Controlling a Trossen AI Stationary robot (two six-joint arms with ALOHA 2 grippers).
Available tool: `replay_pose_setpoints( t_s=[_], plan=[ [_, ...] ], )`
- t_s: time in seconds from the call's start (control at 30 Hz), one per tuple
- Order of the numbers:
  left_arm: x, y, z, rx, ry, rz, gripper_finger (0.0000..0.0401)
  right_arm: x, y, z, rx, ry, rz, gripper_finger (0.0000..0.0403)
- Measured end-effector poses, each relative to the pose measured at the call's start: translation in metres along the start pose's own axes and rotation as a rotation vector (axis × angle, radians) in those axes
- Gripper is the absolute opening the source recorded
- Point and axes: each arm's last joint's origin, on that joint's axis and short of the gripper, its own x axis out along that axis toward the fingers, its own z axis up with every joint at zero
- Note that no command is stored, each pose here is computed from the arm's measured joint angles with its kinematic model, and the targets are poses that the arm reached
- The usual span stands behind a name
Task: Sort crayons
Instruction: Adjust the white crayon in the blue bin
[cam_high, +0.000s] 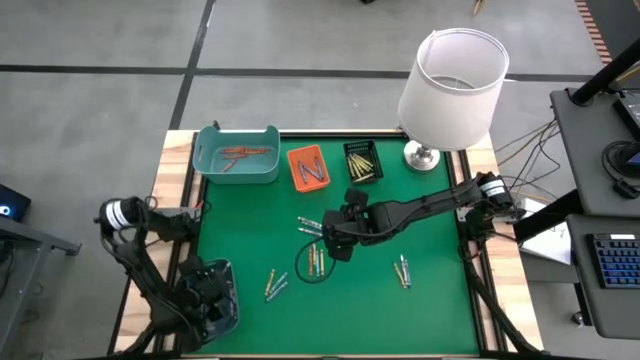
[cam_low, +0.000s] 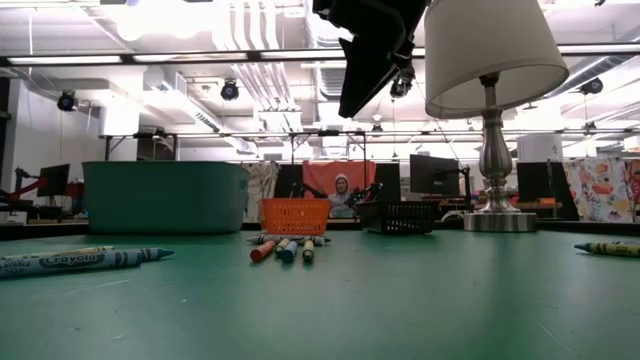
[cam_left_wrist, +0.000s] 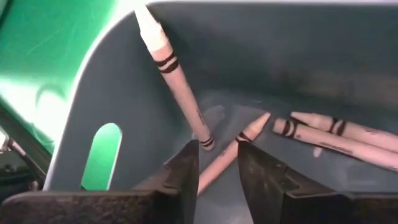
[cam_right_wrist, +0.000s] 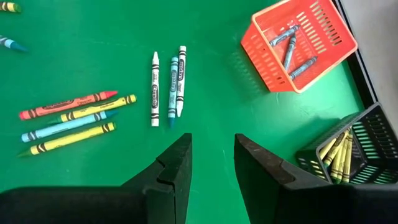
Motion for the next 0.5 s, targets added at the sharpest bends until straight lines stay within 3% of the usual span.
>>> replay_pose_setpoints(
  t_s=[0.5],
  plan=[
    [-0.0033, -0.0040, 0.0004, -0.086, 0.013, 0.012, 0.0112, 0.0001, 0.0036, 0.0006, 0.003, -0.014, 0.008, 0.0107]
  ],
)
